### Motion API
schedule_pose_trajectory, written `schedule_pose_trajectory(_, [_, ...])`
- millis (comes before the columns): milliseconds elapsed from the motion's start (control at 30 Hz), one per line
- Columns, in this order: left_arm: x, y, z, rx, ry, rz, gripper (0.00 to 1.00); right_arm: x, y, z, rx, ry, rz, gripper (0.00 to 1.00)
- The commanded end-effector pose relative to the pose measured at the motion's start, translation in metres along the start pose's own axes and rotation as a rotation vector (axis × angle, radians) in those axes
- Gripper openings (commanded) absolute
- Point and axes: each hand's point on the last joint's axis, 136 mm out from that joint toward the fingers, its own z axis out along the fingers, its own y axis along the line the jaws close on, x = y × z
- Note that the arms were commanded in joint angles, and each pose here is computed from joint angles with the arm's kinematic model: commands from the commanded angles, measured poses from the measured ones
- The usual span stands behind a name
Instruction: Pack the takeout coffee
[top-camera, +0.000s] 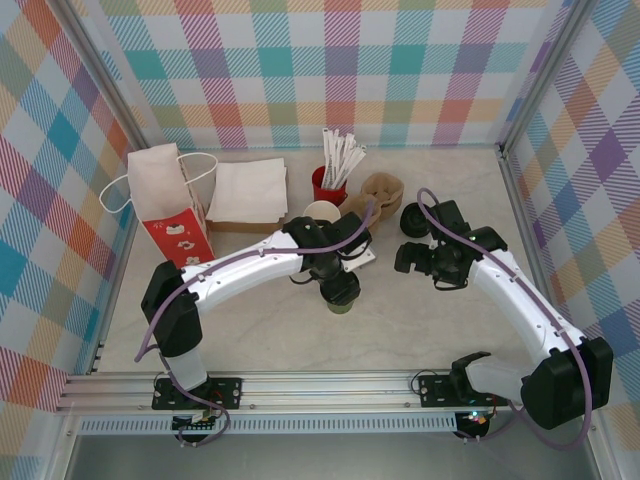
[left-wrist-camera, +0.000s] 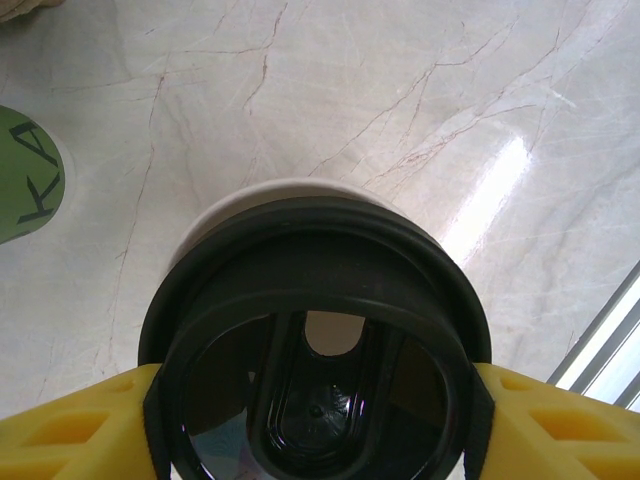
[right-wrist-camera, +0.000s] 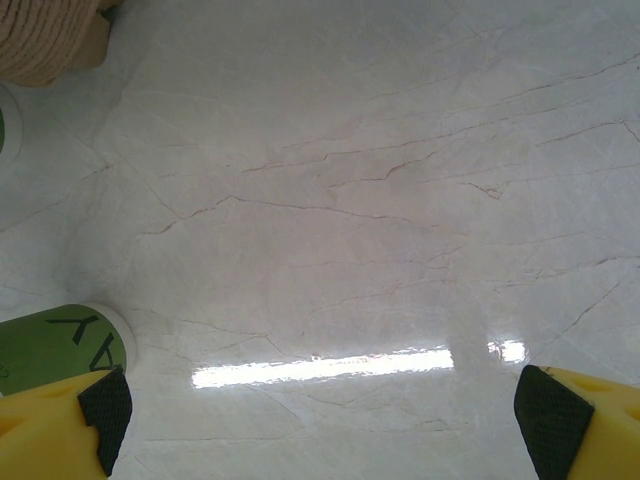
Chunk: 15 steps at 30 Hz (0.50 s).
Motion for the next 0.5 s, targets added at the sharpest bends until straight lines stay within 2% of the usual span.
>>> schedule_pose_trajectory(0, [-0.0057, -0.0037, -0.0018, -0.001, -0.002, 0.033, 0.66, -0.0004, 0.0013, -0.0034, -0.023, -0.016, -0.007, 1.0])
schedule_pose_trajectory(467, [-0.008, -0.0058, 0.0075, 0.008, 0.012, 0.038, 0.66, 0.0003, 0.0039, -0.0029, -0.04, -0.013, -0.006, 1.0])
